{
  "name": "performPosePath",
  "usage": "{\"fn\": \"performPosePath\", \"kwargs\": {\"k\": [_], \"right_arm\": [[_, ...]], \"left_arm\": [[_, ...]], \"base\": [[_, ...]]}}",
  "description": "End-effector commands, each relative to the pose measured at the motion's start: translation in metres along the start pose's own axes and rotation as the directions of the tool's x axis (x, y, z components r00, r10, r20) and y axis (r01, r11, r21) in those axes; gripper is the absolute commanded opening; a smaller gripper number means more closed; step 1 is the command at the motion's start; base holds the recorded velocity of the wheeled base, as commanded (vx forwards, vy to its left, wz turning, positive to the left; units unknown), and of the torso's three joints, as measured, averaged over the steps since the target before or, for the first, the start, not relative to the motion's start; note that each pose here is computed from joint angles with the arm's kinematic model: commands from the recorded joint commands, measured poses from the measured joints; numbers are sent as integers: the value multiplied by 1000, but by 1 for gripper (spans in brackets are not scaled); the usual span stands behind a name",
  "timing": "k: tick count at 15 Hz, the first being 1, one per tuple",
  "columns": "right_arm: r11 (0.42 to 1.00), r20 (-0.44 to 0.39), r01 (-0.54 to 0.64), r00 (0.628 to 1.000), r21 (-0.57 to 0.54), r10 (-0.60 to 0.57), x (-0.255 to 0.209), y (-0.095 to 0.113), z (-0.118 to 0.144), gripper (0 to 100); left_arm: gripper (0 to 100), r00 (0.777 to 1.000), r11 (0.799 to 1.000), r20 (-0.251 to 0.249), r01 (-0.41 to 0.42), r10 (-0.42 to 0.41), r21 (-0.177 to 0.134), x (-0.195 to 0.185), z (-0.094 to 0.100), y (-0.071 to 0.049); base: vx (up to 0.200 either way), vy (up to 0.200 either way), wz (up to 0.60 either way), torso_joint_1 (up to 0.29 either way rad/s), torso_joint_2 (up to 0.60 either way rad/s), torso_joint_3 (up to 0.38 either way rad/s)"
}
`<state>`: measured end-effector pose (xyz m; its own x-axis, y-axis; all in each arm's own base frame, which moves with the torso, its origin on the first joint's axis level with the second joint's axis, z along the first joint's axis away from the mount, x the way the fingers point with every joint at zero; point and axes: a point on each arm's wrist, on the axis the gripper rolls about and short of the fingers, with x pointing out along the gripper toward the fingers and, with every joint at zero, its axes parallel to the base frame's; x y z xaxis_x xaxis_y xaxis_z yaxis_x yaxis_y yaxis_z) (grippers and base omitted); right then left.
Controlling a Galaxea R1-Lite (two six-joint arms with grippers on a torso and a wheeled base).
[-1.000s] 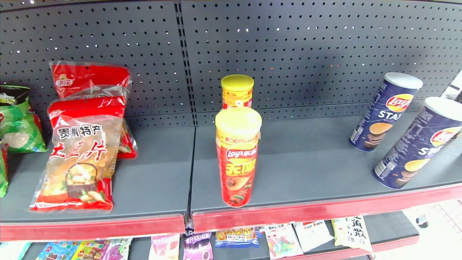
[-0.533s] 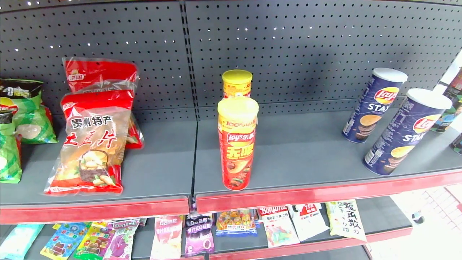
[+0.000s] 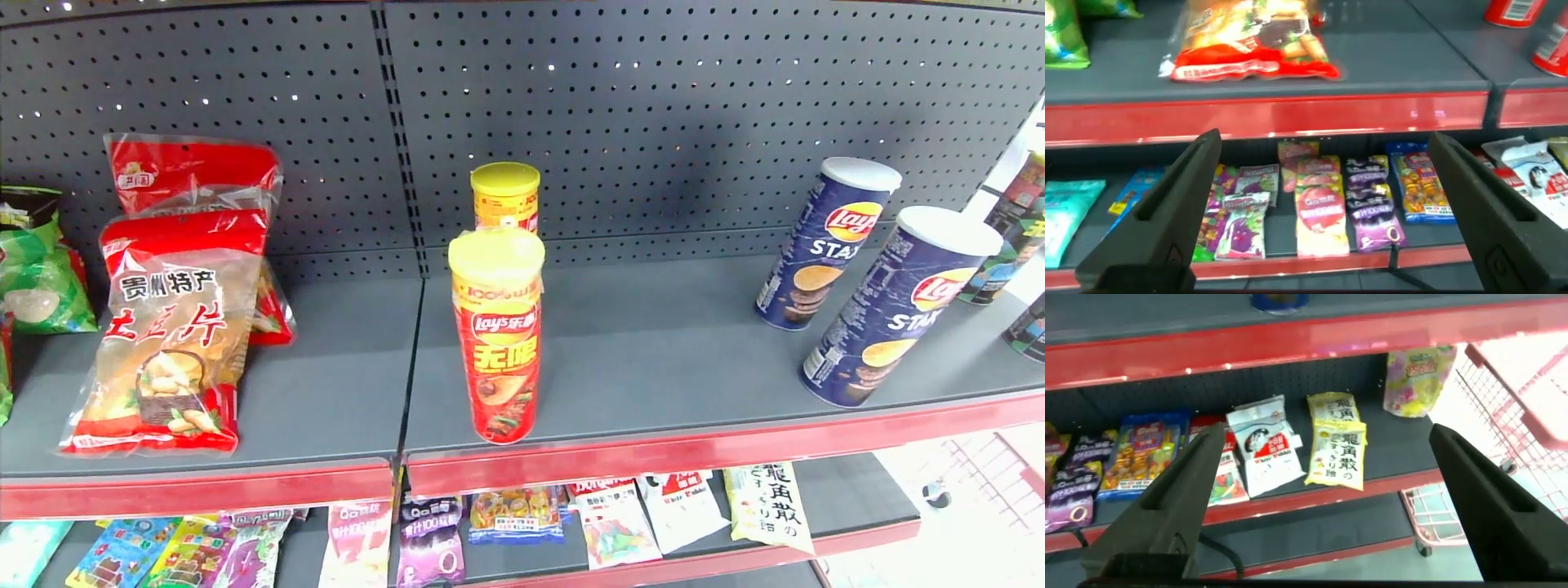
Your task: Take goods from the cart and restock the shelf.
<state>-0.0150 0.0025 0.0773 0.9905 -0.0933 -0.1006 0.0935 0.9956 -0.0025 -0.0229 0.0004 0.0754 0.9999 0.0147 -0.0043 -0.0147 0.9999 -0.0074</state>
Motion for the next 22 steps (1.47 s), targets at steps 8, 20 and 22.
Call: {"fn": "performPosePath", "kwargs": {"k": [8,20,22], "right_arm": [[1000,-2,0,1000,-1,0,0,0,0,100],[1000,-2,0,1000,-1,0,0,0,0,100],[1000,-2,0,1000,-1,0,0,0,0,100]], "left_arm": [[100,1000,1000,0,1,-1,0,0,0,0],[100,1000,1000,0,-1,1,0,0,0,0],[100,1000,1000,0,-1,1,0,0,0,0]], "base": [[0,0,225,1,0,2],[-100,0,0,2,2,1],[0,-200,0,-3,-5,0]]}}
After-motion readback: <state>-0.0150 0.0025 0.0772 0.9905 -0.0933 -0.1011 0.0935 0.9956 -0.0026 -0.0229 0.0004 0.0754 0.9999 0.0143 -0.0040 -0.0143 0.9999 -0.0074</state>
